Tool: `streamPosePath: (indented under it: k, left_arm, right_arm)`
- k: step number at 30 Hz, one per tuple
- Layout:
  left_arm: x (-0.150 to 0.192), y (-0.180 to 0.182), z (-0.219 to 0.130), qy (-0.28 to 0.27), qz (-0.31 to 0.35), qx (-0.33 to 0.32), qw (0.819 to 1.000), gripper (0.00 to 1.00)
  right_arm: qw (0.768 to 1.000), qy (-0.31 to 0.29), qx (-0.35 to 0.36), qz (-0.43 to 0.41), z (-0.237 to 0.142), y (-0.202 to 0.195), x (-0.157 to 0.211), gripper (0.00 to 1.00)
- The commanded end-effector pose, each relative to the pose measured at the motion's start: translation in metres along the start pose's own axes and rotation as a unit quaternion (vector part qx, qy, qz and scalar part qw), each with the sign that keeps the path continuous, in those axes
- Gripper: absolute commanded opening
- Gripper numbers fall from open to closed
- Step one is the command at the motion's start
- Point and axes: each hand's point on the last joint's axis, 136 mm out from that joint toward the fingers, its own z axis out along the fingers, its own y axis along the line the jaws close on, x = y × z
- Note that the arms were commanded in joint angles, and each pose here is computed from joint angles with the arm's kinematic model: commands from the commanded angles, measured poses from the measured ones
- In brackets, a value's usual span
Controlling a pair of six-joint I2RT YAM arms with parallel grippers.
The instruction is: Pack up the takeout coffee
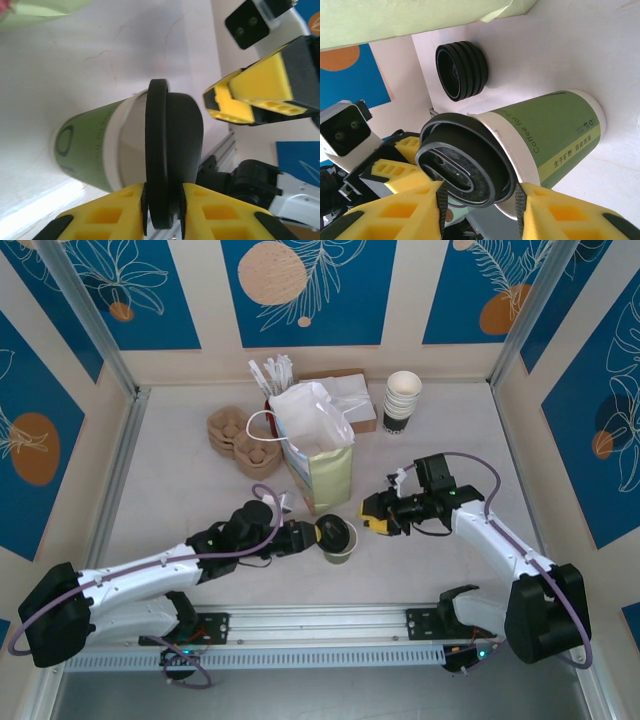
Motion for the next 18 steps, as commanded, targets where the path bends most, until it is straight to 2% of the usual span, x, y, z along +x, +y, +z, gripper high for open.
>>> streamPosePath:
  k: [1, 13, 18]
  left_arm:
    - [-0.002, 0.01, 0.001, 0.004, 0.008, -0.03, 0.999, 0.25]
    - [-0.002, 0.009, 0.011, 0.011, 0.012, -0.029, 0.999, 0.3]
    - [0.001, 0.001, 0.018, 0.035, 0.025, -0.022, 0.999, 0.33]
  right_arm:
    - [1.0, 0.004, 0.001, 0.0, 0.003, 0.002, 0.0, 0.43]
    - [1.0, 0.013, 0.006, -0.009, 0.008, 0.004, 0.004, 0.45]
    - [1.0, 0.013, 0.012, -0.012, 0.007, 0.003, 0.005, 0.47]
